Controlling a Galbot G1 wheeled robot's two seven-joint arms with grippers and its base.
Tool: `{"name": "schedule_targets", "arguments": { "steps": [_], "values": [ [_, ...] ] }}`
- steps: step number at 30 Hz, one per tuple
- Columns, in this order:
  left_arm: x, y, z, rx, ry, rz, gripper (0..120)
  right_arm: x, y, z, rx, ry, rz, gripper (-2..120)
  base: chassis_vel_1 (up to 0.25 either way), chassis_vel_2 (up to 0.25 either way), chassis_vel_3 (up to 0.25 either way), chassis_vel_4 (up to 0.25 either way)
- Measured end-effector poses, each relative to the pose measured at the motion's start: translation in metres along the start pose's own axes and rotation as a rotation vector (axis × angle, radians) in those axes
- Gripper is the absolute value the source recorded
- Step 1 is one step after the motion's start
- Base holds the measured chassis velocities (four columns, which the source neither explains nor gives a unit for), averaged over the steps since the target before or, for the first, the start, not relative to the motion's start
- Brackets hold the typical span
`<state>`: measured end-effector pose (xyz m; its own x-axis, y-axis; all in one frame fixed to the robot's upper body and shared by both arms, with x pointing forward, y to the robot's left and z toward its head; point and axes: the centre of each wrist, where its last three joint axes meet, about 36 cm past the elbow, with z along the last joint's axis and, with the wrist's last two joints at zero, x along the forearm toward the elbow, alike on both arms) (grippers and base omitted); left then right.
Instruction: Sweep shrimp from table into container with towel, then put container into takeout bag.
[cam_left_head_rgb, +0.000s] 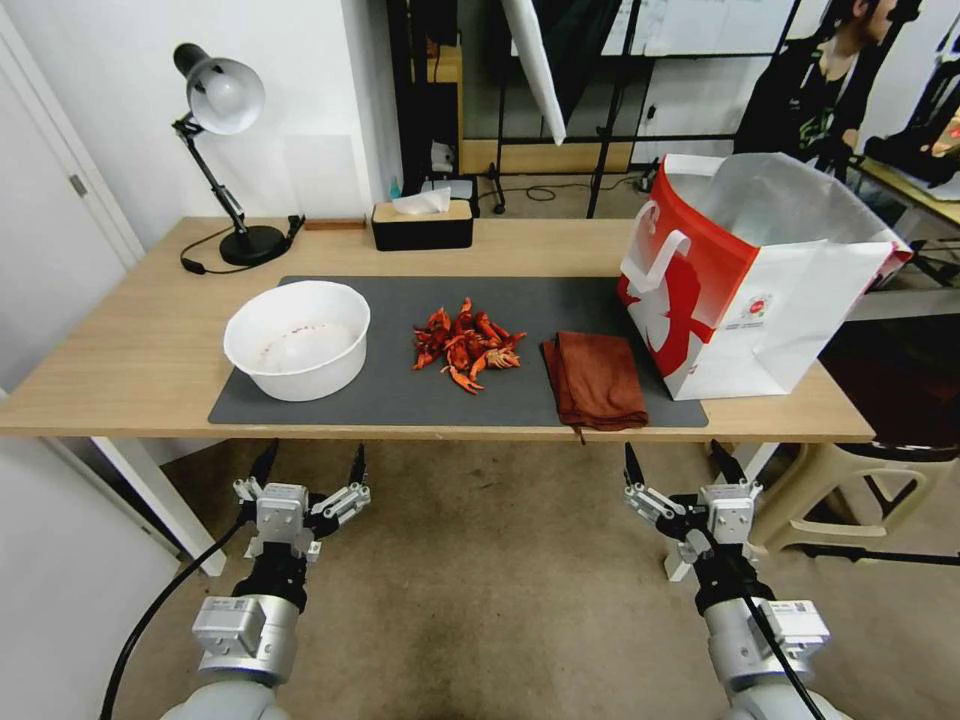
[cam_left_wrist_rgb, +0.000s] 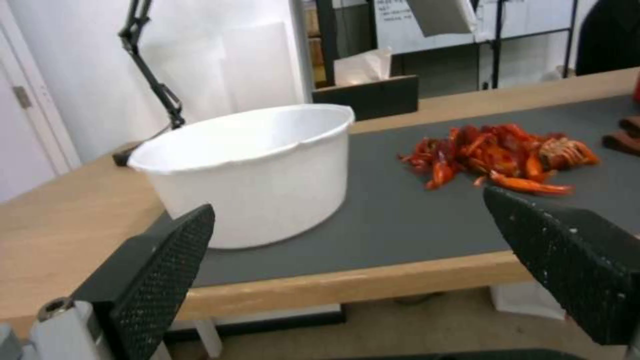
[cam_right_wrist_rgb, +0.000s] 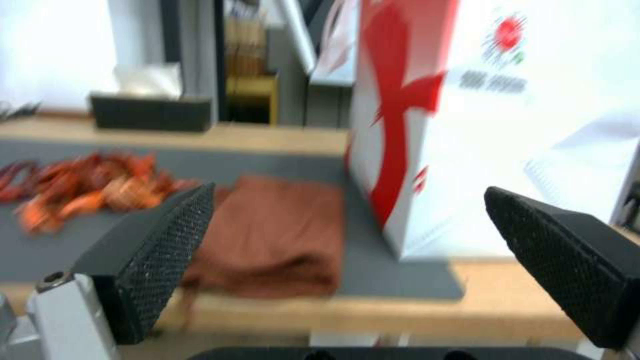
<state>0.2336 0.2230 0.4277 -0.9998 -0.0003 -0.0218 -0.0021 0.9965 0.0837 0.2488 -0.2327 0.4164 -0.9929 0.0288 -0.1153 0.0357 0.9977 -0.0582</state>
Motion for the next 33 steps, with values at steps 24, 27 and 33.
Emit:
{"name": "schedule_targets", "arguments": {
  "steps": [24, 27, 33],
  "values": [
    [-0.036, 0.016, 0.064, -0.088, -0.414, -0.194, 100, -0.044, -0.010, 0.027, -0.064, -0.328, 0.133, 100, 0.000, 0.000, 0.000, 0.000],
    [-0.036, 0.017, 0.064, -0.090, -0.414, -0.192, 100, -0.044, -0.010, 0.027, -0.063, -0.326, 0.136, 100, 0.000, 0.000, 0.000, 0.000],
    [-0.042, 0.020, 0.063, -0.097, -0.416, -0.182, 100, -0.045, -0.011, 0.026, -0.067, -0.320, 0.137, 100, 0.000, 0.000, 0.000, 0.000]
  ]
}}
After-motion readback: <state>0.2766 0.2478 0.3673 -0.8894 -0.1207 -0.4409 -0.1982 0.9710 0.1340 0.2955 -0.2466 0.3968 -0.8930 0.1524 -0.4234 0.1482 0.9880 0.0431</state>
